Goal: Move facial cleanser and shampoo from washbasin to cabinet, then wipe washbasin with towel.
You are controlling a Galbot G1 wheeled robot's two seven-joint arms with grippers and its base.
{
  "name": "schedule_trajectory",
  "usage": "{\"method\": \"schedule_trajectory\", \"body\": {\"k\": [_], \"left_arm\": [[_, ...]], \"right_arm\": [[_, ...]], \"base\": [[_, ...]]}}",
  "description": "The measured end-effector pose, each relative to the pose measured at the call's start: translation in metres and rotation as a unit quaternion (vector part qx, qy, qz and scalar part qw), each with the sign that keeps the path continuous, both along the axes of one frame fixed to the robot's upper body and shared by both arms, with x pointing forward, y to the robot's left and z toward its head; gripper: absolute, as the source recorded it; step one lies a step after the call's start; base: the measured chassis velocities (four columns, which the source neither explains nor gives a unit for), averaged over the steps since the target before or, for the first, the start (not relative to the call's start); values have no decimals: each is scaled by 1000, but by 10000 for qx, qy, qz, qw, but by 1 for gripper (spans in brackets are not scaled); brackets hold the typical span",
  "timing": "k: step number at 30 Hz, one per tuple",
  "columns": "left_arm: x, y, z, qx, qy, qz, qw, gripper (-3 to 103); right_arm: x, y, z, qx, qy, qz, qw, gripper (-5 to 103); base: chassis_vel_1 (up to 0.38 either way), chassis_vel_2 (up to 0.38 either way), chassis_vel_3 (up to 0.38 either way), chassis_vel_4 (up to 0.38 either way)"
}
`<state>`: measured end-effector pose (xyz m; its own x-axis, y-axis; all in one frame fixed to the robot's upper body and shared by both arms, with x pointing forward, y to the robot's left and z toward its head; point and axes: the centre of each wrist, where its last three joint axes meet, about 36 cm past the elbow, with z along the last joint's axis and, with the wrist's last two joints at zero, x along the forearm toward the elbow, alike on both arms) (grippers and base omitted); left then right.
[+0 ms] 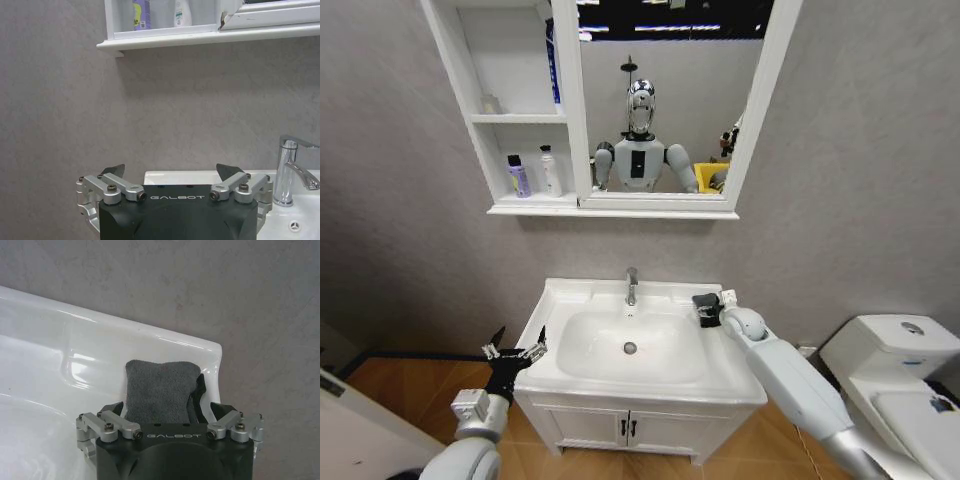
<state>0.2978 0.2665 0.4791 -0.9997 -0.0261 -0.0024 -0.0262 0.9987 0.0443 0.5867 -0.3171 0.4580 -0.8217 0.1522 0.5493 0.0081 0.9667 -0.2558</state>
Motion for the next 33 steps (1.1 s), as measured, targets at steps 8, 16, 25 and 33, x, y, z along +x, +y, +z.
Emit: {"method": "schedule_trajectory", "body": {"k": [8,16,25,33], "left_arm": [[0,0,0,0,0,0,10000,100],[0,0,0,0,0,0,10000,100],[0,0,0,0,0,0,10000,100],[0,0,0,0,0,0,10000,100]], "right_arm": [[4,-3,-7,-49,-16,33,10000,77],[7,-5,-15,-21,15,70,10000,74],[8,-8,-19,10,-16,57,10000,50],[3,-10,-24,29,-21,-1,10000,18]], "base": [[0,0,0,0],[0,0,0,0],[0,0,0,0],[0,0,0,0]]}}
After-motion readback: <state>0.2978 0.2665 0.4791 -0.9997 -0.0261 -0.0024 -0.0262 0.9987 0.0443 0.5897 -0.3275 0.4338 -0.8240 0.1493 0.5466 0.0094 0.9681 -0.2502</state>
